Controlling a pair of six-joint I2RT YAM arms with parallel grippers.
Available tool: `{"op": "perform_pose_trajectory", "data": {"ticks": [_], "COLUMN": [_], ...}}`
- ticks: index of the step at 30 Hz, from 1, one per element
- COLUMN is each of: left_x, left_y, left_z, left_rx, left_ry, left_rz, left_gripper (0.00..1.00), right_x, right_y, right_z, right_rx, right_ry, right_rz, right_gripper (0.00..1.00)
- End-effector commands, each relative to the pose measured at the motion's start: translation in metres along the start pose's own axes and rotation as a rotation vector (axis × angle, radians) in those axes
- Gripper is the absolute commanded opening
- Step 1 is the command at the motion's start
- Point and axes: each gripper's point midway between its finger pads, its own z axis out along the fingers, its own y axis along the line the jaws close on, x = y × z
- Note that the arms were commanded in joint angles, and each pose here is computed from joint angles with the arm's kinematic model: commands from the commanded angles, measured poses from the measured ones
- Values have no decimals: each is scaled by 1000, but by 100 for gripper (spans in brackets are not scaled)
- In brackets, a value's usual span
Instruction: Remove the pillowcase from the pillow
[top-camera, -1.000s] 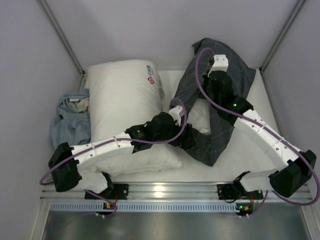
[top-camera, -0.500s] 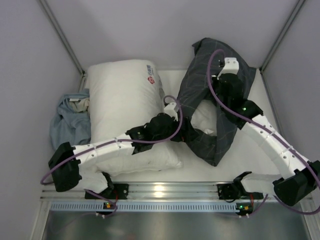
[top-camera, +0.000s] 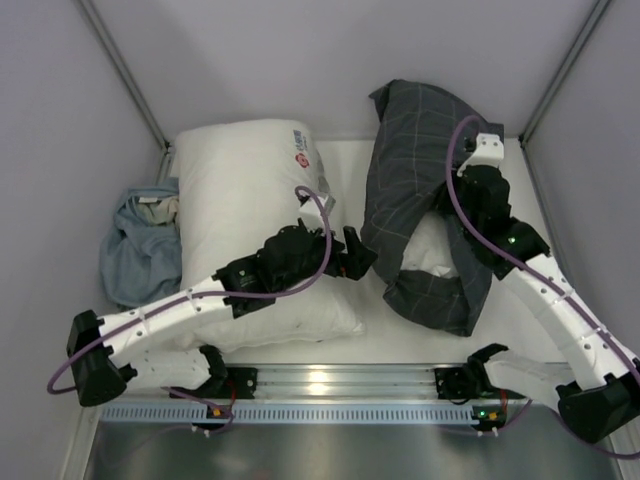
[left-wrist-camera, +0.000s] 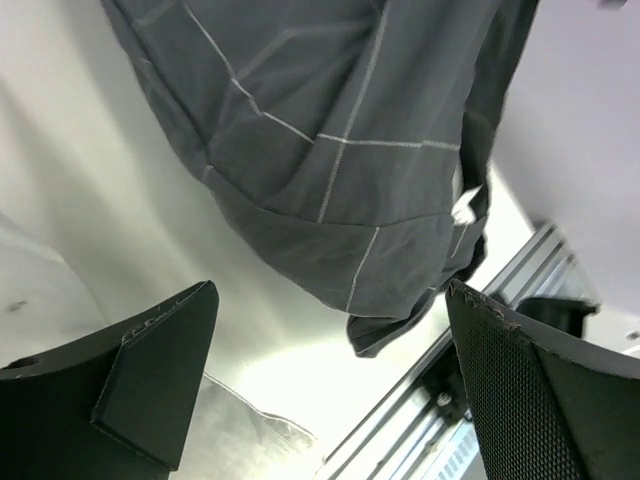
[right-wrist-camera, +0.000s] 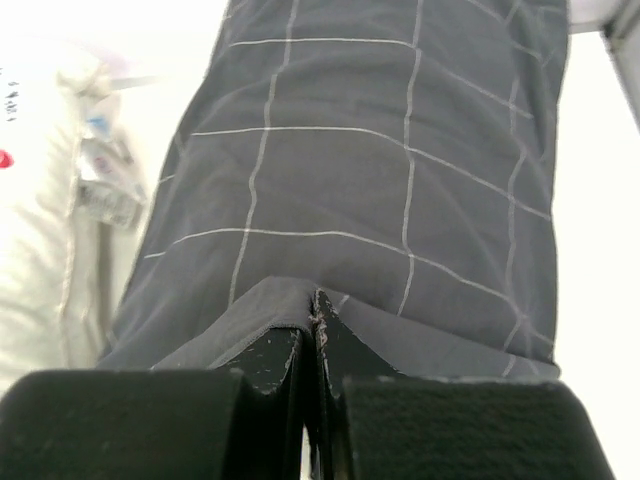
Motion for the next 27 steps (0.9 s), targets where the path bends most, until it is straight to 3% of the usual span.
{"op": "perform_pose_trajectory", "data": {"ticks": [1, 2, 5, 13, 22, 27], "left_x": [23, 10, 28, 9, 0, -8], "left_y": [-17, -27, -35, -60, -23, 0], "left_z": [16, 20, 36, 56, 87, 80], "left_rx": [49, 42, -2, 12, -259, -369], "left_ry": [112, 88, 145, 107, 82, 41], "left_rz": [108, 136, 222, 295, 390, 397], "left_gripper": [99, 99, 99, 99, 99, 99], "right_x": [-7, -5, -4, 20, 28, 24], "right_y": [9, 13, 25, 19, 15, 5], "right_z": [-9, -9, -15, -22, -34, -42], "right_rx": [-73, -90, -158, -158, -168, -138], "right_ry": [-1, 11, 26, 75, 80, 65], "right_rz": [41, 41, 53, 48, 56, 50], "right_gripper": [0, 0, 0, 0, 0, 0]}}
